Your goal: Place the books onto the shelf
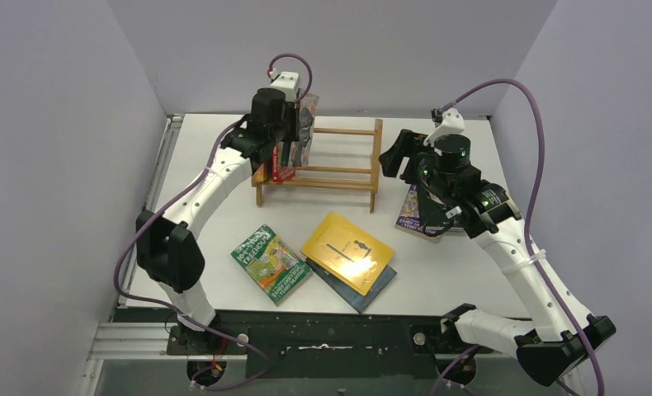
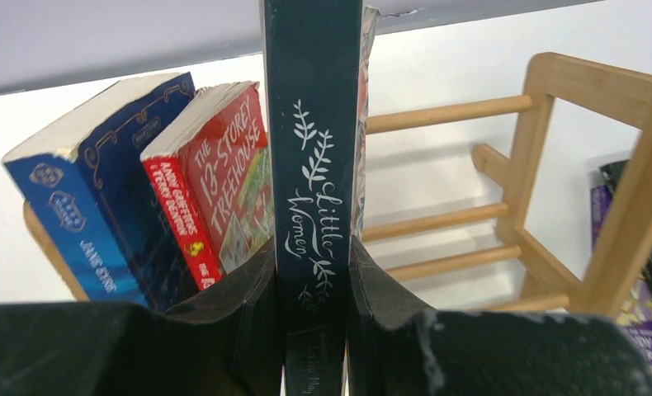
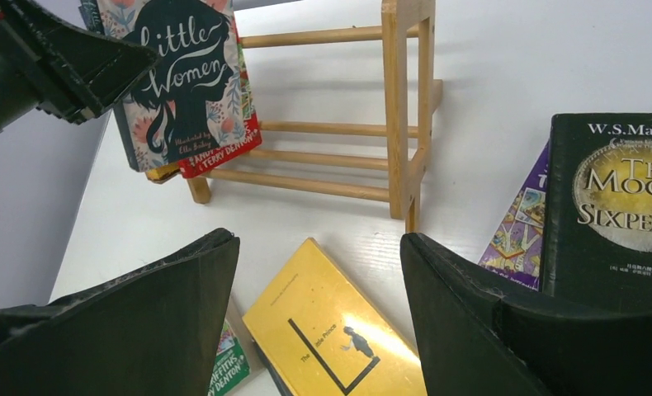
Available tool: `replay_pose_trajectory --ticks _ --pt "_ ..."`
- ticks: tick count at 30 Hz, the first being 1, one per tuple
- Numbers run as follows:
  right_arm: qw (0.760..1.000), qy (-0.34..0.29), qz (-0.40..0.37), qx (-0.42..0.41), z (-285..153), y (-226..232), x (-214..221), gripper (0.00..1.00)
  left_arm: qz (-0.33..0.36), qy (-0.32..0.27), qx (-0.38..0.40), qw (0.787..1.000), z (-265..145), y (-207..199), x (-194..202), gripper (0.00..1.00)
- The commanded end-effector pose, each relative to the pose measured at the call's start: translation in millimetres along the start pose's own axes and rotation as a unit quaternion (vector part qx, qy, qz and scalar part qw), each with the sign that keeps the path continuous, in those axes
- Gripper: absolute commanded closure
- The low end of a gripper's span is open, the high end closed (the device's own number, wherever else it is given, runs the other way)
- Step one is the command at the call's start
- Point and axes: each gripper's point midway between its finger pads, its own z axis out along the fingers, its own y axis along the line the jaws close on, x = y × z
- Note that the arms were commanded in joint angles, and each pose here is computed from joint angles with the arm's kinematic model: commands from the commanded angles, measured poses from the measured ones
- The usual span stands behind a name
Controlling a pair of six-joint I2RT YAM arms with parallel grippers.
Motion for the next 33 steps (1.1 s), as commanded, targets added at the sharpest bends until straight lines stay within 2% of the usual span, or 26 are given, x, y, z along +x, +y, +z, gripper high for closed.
replay_pose_trajectory --ticks 1,11,20,27,33 --pt "0.999 -0.021 -0.005 0.026 -4 -11 -11 0.27 -0.002 -0.129 -0.011 0.992 8 -2 -81 1.00" --pt "0.999 -0.011 -0.006 0.042 -3 -18 -5 0.27 -0.087 -0.132 0.002 0.987 56 20 -53 1.00" --pt "0.999 -0.005 -0.002 0.049 2 -21 2 0.27 -0.014 -0.112 -0.060 0.992 50 46 -26 1.00" --pt "0.999 0.006 0.000 0.048 6 -22 10 0.26 0.011 -0.123 -0.190 0.974 22 88 -24 1.00" --pt "0.999 0.013 0.002 0.041 11 -20 15 0.26 -0.006 -0.104 -0.111 0.988 31 61 -16 1.00"
